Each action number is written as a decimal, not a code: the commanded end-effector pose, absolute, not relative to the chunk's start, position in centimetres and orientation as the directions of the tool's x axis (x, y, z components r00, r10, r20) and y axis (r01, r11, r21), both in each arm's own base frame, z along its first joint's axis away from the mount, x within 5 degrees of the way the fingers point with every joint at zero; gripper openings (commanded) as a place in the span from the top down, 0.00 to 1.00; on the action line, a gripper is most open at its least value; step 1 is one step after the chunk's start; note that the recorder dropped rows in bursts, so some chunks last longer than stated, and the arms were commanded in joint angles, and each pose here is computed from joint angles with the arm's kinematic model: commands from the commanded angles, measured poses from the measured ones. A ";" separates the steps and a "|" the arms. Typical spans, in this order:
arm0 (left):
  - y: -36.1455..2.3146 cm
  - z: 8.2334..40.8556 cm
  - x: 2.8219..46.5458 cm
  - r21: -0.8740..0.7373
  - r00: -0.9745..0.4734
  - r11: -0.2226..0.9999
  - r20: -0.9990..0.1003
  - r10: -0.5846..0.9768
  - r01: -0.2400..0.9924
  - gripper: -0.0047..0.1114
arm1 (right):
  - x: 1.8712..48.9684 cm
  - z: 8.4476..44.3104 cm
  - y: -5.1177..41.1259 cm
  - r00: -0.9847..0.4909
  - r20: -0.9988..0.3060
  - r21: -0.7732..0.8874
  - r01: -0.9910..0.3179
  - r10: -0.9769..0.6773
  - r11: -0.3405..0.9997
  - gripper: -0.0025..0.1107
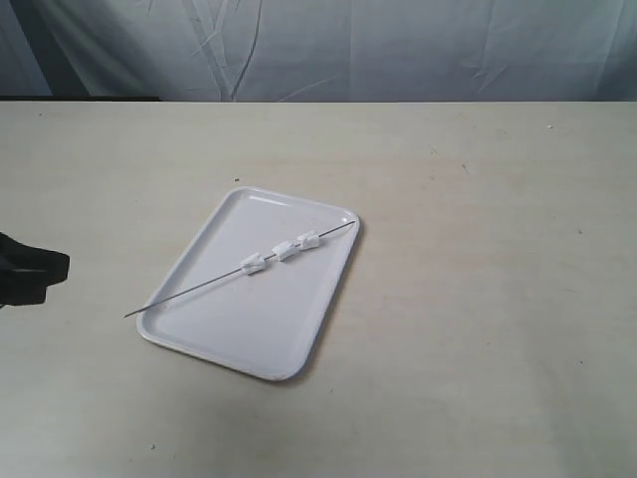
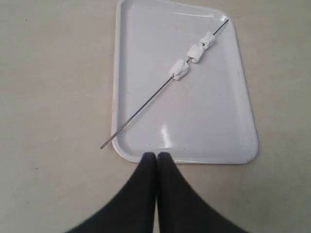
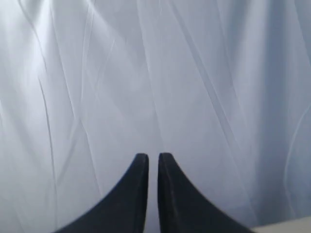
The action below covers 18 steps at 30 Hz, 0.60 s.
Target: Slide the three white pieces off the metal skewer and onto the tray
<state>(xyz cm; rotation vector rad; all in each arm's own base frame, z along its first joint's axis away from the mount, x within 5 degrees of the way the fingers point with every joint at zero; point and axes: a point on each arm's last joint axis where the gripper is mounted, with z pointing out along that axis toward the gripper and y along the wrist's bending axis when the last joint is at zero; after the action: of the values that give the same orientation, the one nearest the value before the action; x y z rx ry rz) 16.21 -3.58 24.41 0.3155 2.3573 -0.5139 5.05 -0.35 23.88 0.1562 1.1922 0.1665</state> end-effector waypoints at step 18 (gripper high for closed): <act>-4.6 26.4 19.0 -0.332 -0.675 0.824 -0.734 0.081 0.459 0.96 | 3.9 28.5 -0.6 0.512 -0.711 0.434 -0.219 0.482 0.874 0.98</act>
<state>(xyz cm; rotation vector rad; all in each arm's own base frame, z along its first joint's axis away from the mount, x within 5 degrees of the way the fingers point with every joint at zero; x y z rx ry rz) 18.38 -4.20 26.38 0.3762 2.2428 -0.5891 3.59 -0.78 27.66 0.3113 0.8962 0.4366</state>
